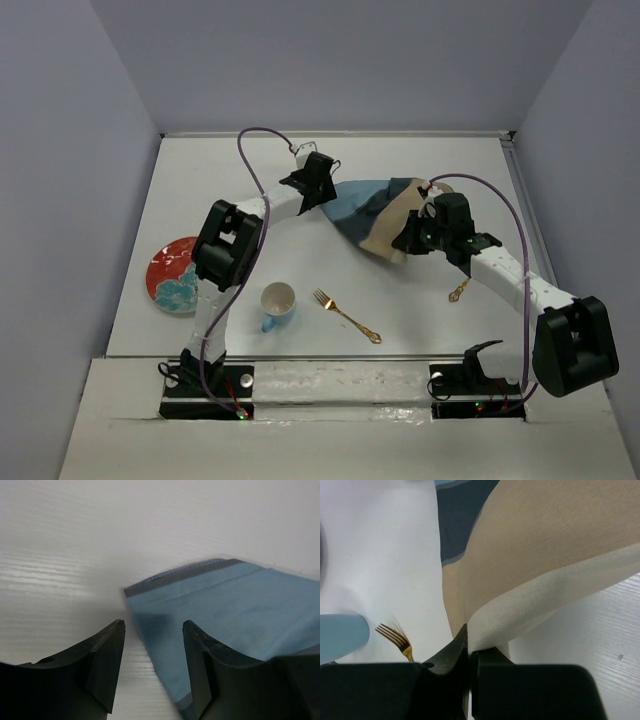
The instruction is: Set the dinner table for one person
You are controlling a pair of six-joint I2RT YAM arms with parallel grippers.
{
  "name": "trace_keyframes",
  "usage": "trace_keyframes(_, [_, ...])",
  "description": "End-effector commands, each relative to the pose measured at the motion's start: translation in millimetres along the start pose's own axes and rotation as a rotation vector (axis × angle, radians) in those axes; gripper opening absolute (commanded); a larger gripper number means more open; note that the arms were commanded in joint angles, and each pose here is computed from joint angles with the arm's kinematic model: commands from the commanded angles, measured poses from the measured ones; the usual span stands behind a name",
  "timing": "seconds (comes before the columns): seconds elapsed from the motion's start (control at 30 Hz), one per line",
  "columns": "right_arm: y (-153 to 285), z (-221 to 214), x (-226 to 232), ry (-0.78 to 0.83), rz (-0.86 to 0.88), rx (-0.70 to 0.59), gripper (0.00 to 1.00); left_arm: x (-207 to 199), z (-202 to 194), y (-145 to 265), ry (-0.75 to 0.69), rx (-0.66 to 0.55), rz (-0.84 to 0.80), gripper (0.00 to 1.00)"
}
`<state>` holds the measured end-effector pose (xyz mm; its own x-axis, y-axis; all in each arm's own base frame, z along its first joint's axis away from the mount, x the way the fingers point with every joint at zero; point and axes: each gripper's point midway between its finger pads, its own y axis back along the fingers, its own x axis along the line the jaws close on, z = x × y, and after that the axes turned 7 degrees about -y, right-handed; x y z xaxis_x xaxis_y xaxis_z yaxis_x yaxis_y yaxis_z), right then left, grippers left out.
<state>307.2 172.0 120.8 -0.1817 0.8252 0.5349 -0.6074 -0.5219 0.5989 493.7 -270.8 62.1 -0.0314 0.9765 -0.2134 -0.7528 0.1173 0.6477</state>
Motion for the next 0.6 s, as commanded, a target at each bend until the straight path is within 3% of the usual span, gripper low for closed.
trace_keyframes(0.0, [1.7,13.6,10.3,0.033,0.036,-0.057,0.0,3.4,31.3,-6.0,0.084,-0.061,0.014,0.59])
trace_keyframes(0.17, [2.0,15.3,9.6,0.032,0.029,-0.064,0.0,11.1,21.2,-17.6,0.082,-0.035,0.029,0.51])
trace_keyframes(0.57, [-1.3,14.2,8.3,0.025,0.027,-0.057,0.0,9.7,-5.1,-37.5,0.059,0.035,0.009,0.5])
